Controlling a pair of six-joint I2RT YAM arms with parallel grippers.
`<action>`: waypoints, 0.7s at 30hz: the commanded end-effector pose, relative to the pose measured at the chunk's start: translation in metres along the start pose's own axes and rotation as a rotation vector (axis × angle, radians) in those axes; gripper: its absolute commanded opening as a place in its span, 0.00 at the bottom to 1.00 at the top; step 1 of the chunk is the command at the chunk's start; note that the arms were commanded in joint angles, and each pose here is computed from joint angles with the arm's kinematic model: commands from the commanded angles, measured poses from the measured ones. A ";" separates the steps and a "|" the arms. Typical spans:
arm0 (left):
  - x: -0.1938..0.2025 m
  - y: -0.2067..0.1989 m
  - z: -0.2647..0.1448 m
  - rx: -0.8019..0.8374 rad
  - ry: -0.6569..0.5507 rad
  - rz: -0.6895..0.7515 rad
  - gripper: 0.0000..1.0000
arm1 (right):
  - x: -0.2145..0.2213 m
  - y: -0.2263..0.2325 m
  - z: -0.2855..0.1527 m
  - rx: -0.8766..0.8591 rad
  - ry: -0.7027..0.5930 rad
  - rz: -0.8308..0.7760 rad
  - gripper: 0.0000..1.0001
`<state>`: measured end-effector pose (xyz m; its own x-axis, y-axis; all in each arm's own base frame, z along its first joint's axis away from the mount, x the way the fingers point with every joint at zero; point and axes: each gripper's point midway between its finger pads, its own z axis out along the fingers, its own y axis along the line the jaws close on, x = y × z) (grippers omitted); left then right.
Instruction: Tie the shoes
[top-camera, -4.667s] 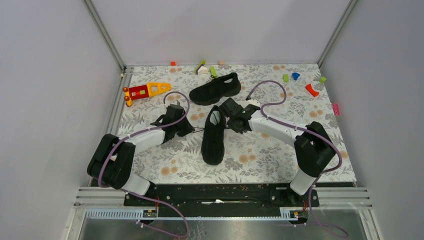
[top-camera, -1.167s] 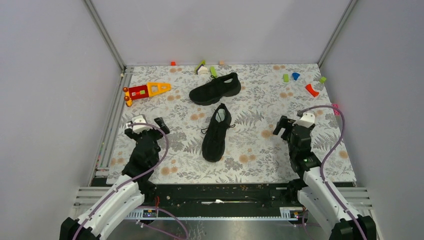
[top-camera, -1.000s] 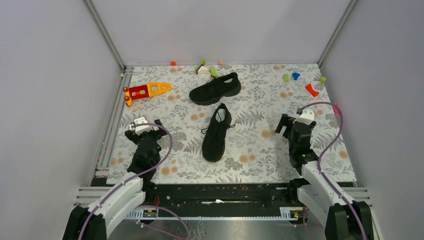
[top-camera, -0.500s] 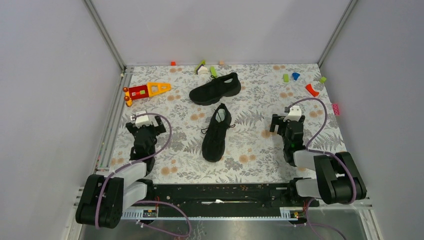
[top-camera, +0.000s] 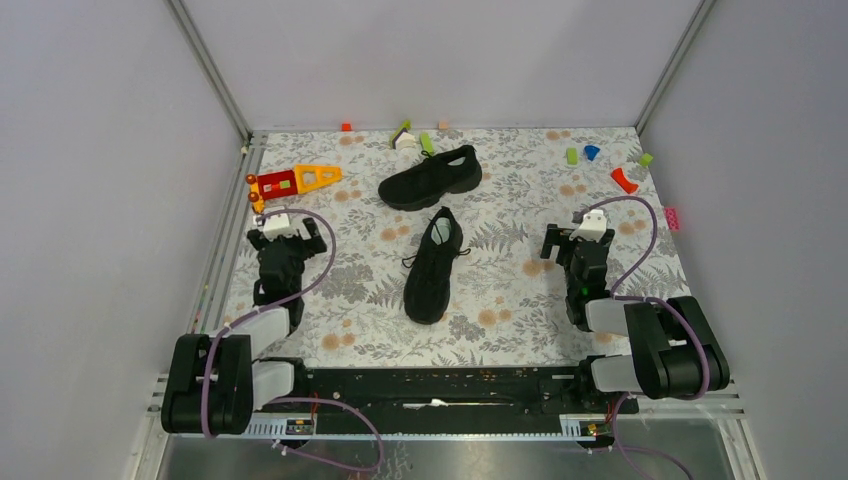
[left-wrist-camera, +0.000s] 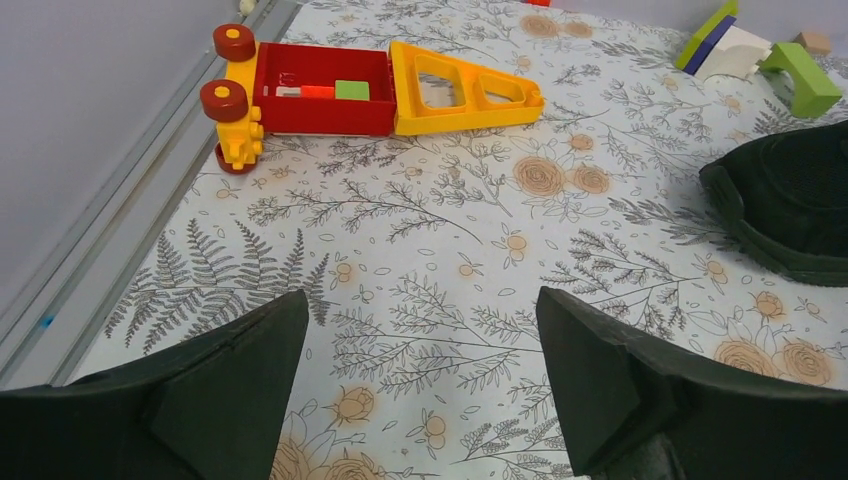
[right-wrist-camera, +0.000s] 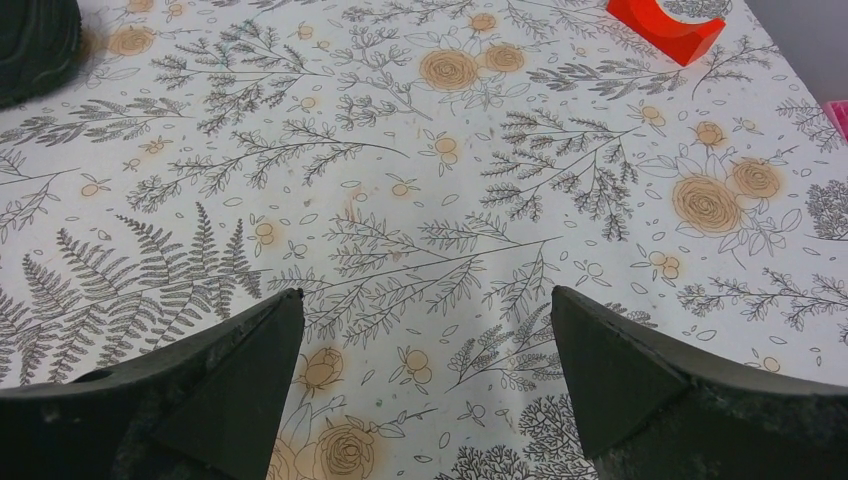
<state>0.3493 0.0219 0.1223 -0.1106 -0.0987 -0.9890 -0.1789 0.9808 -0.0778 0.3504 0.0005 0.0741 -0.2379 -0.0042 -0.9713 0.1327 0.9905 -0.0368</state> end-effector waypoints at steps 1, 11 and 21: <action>-0.010 -0.001 0.004 0.047 -0.087 -0.051 0.93 | -0.024 -0.007 0.007 0.048 -0.073 0.025 1.00; -0.005 -0.026 0.017 0.199 -0.073 0.007 0.99 | -0.023 -0.007 0.007 0.048 -0.072 0.025 1.00; -0.001 -0.031 0.021 0.199 -0.041 0.053 0.99 | -0.023 -0.007 0.007 0.047 -0.072 0.025 1.00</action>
<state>0.3656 -0.0023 0.1031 -0.1325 -0.0642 -0.9891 -0.0051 0.9979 -0.0640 0.3505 -0.0023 0.0748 -0.2363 -0.0033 -0.9717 0.1487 0.9881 -0.0395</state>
